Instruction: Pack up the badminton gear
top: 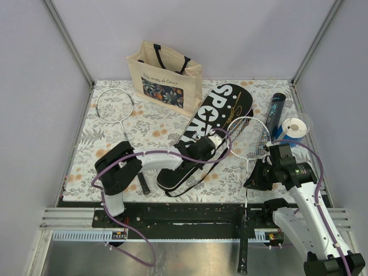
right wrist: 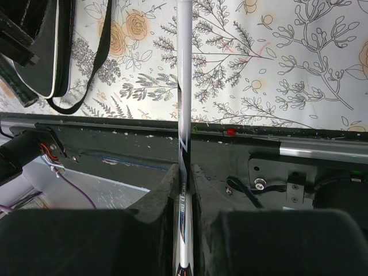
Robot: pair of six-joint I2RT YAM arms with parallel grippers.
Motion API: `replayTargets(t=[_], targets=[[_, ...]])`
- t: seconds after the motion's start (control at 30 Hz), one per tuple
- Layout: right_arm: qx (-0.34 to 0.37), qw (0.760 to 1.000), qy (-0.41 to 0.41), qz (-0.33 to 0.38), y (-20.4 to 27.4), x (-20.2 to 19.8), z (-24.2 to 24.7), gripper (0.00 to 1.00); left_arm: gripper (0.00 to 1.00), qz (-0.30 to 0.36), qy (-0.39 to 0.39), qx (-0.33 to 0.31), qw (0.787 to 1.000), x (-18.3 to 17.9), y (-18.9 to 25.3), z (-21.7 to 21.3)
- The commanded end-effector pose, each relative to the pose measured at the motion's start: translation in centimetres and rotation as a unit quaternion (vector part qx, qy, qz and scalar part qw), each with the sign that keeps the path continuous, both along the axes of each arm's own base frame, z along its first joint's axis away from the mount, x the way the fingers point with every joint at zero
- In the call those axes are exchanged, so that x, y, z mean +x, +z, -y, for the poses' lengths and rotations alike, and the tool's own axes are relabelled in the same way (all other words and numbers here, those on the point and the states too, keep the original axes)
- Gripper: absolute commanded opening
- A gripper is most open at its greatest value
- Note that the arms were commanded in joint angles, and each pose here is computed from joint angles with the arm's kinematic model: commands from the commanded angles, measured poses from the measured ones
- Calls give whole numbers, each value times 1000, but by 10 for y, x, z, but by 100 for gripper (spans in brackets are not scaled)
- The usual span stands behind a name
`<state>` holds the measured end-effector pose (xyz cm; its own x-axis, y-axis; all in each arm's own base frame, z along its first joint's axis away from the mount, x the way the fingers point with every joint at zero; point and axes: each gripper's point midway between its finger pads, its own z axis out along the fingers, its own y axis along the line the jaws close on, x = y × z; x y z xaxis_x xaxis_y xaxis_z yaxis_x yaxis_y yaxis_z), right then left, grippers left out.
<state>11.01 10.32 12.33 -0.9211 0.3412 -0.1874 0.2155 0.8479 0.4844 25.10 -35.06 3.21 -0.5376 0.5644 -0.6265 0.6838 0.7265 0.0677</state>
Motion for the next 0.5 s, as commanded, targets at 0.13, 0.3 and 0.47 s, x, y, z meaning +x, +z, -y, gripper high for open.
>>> replayTargets(t=[0.13,0.3,0.47], targets=[[5,1000,2,12,4,3,-2,0,0,59,33,-56,996,19,51,6],[-18,1000,-4,1,3,-5,7,0,0,78,53,-65,993,28,75,7],[-39,999,-11,-9,-2,-6,12,0,0,88,65,-72,991,33,88,7]])
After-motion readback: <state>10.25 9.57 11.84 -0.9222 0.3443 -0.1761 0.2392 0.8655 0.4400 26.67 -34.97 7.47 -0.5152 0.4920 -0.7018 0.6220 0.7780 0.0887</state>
